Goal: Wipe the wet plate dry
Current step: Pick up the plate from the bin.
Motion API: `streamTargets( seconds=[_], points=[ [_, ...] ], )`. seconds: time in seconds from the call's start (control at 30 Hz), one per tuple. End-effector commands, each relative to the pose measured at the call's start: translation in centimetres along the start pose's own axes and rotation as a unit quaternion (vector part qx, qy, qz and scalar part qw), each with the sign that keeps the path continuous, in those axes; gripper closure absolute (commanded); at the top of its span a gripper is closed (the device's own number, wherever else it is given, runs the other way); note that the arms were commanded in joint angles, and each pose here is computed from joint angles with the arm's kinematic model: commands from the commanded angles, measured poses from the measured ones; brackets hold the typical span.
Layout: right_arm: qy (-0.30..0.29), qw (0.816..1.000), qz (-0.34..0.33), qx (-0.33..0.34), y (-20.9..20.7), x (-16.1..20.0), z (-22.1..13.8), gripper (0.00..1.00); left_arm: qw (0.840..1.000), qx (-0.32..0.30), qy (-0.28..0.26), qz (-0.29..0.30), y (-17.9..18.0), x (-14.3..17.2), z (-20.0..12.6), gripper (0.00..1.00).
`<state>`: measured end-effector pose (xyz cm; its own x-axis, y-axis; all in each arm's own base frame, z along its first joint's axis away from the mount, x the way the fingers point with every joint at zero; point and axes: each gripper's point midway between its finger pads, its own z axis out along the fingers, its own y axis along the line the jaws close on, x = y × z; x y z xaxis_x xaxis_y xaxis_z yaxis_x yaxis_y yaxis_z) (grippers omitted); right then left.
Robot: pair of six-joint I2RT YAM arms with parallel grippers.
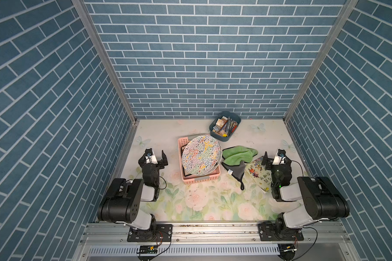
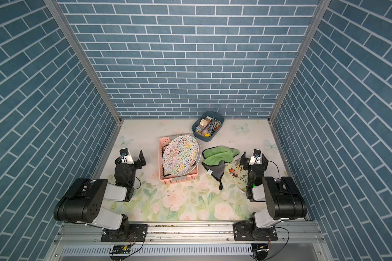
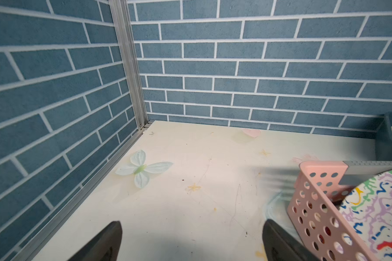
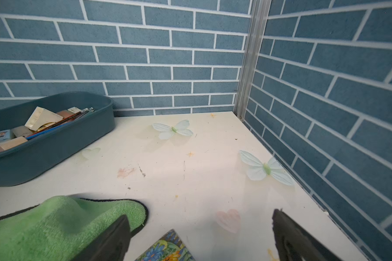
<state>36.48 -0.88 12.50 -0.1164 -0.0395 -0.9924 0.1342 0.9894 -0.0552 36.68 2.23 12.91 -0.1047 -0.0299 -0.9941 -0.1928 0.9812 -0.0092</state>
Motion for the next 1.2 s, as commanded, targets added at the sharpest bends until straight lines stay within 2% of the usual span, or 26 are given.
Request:
streamTargets(
  seconds=[0.0,0.37,0.47,0.5,0.53,0.57,0.6,0.63,0.67,0.73,0.77,0.83,0.93,1.03,1.17],
  points=[
    [-0.009,1.000,-0.009,0.008,-0.2,-0.4,0.0,0.01,1.000,0.003,-0.008,0.002,-0.1,-0.4,0.0,0.00],
    [-0.009,1.000,-0.004,0.018,-0.7,-0.8,-0.1,0.01,1.000,0.003,-0.007,0.002,0.0,-0.4,0.0,0.00],
    [-0.004,1.000,-0.013,0.025,-0.6,-3.2,0.0,0.02,1.000,0.003,-0.007,0.001,0.0,-0.3,0.0,0.00],
    [0.008,0.999,0.014,0.052,-1.3,-4.7,0.2,0.02,1.000,-0.001,-0.007,0.002,0.1,-0.4,0.0,0.00],
    [0.011,0.994,0.081,0.073,-2.1,-6.7,0.3,0.02,1.000,0.001,-0.013,0.001,-0.1,-1.4,0.2,0.00],
    [0.038,0.990,0.116,0.072,-2.1,-7.1,0.4,0.02,1.000,0.004,0.014,0.010,-0.4,-1.7,0.6,0.00],
    [0.064,0.986,0.152,0.034,-0.7,-8.5,0.7,0.03,1.000,0.001,0.016,-0.003,-0.7,-4.0,1.0,0.00],
    [0.099,0.979,0.176,-0.019,1.4,-9.0,0.6,0.05,0.999,-0.010,0.034,-0.039,-0.6,-5.5,1.1,0.00],
    [0.127,0.966,0.201,-0.103,4.5,-10.5,0.3,0.08,0.995,-0.010,0.052,-0.081,-0.8,-6.6,0.9,0.00],
    [0.189,0.923,0.258,-0.212,8.8,-11.6,-0.9,0.12,0.985,0.008,0.066,-0.160,-2.3,-9.5,0.4,0.00],
    [0.217,0.900,0.283,-0.252,10.6,-11.8,-1.6,0.15,0.978,0.019,0.085,-0.188,-3.4,-9.9,0.0,0.00],
    [0.245,0.864,0.310,-0.313,13.6,-12.5,-2.7,0.19,0.971,0.062,0.114,-0.203,-6.3,-10.5,-1.0,0.00],
    [0.260,0.842,0.296,-0.368,17.9,-13.8,-3.8,0.20,0.965,0.095,0.154,-0.191,-9.6,-9.8,-2.4,0.00],
    [0.286,0.835,0.274,-0.381,21.2,-13.1,-3.5,0.24,0.958,0.112,0.193,-0.180,-11.1,-8.4,-2.9,0.00],
    [0.331,0.820,0.247,-0.396,25.5,-10.5,-3.5,0.41,0.957,0.096,0.218,-0.167,-10.8,-6.6,-2.9,0.00]
  ],
)
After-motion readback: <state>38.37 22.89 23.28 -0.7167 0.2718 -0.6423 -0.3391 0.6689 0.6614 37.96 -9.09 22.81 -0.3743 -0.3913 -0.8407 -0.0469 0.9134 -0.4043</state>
